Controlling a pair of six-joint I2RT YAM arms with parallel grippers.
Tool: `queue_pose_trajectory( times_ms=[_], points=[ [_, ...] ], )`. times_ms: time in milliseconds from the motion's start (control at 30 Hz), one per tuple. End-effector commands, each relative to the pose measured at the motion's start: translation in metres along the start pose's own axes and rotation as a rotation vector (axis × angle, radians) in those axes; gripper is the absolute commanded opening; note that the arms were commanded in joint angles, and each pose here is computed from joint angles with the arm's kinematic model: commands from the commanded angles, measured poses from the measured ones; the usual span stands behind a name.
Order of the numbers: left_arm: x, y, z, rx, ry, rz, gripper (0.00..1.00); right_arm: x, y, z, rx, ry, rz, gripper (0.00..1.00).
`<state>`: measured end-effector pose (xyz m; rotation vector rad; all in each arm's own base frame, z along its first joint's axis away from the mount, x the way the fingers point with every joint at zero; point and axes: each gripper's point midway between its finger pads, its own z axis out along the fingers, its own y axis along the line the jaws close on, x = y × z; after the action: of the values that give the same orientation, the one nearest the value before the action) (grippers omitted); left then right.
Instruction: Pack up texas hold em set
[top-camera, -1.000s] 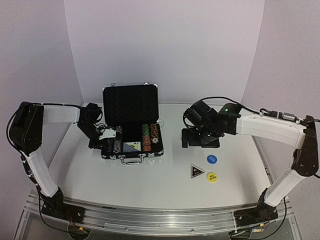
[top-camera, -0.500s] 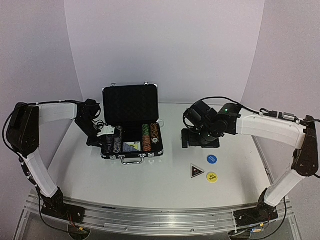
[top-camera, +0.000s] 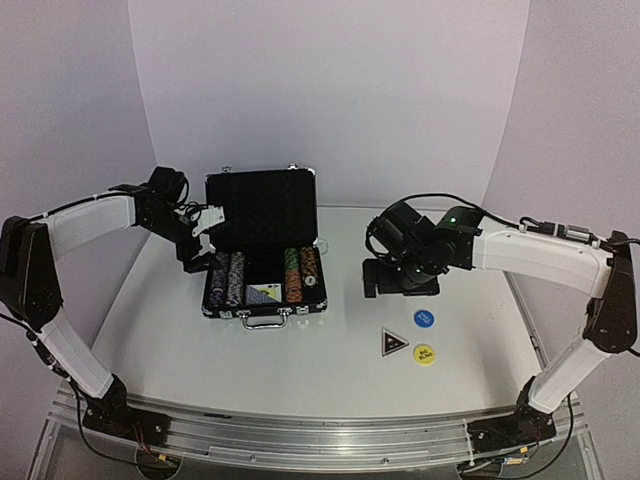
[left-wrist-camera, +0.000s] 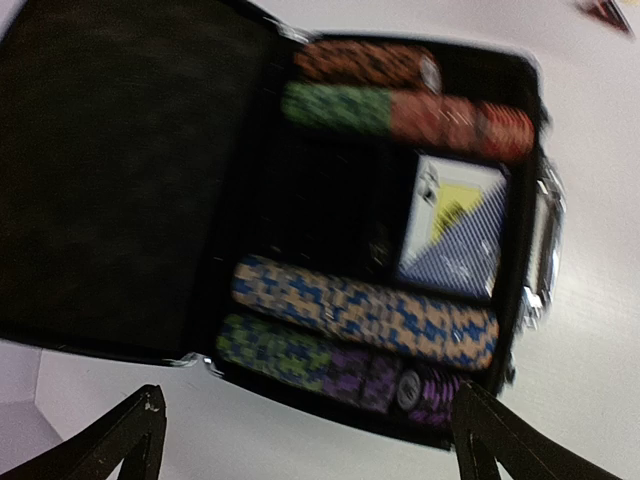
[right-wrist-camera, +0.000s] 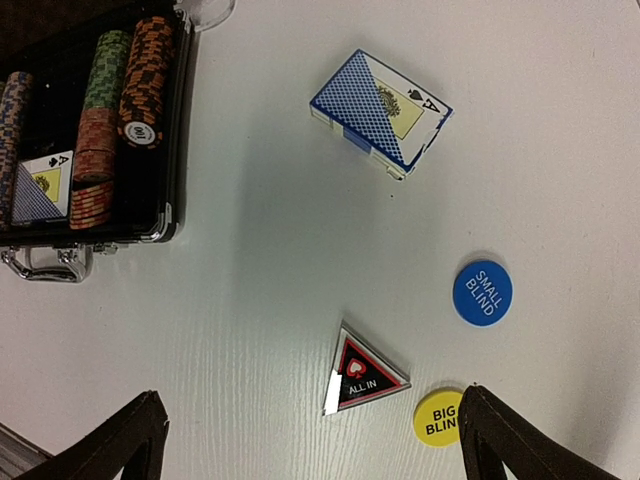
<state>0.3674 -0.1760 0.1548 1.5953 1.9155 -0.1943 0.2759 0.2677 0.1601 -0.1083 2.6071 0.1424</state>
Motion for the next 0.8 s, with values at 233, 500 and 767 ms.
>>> queue_pose_trajectory(
  times_ms=[233, 500, 767],
  points=[
    [-0.056, 0.093, -0.064, -0.335, -0.384, -0.930, 1.00, -0.013, 0.010, 0.002, -0.007, -0.009, -0.081, 0.98],
    [0.048, 0.016, -0.036, -0.373, -0.024, -1.536, 1.00, -0.002, 0.021, 0.005, -0.068, 0.052, -0.150, 0.98],
    [0.068, -0.063, -0.021, -0.177, -0.001, -1.644, 1.00, 0.014, 0.023, 0.014, -0.091, 0.113, -0.210, 0.98]
  ],
)
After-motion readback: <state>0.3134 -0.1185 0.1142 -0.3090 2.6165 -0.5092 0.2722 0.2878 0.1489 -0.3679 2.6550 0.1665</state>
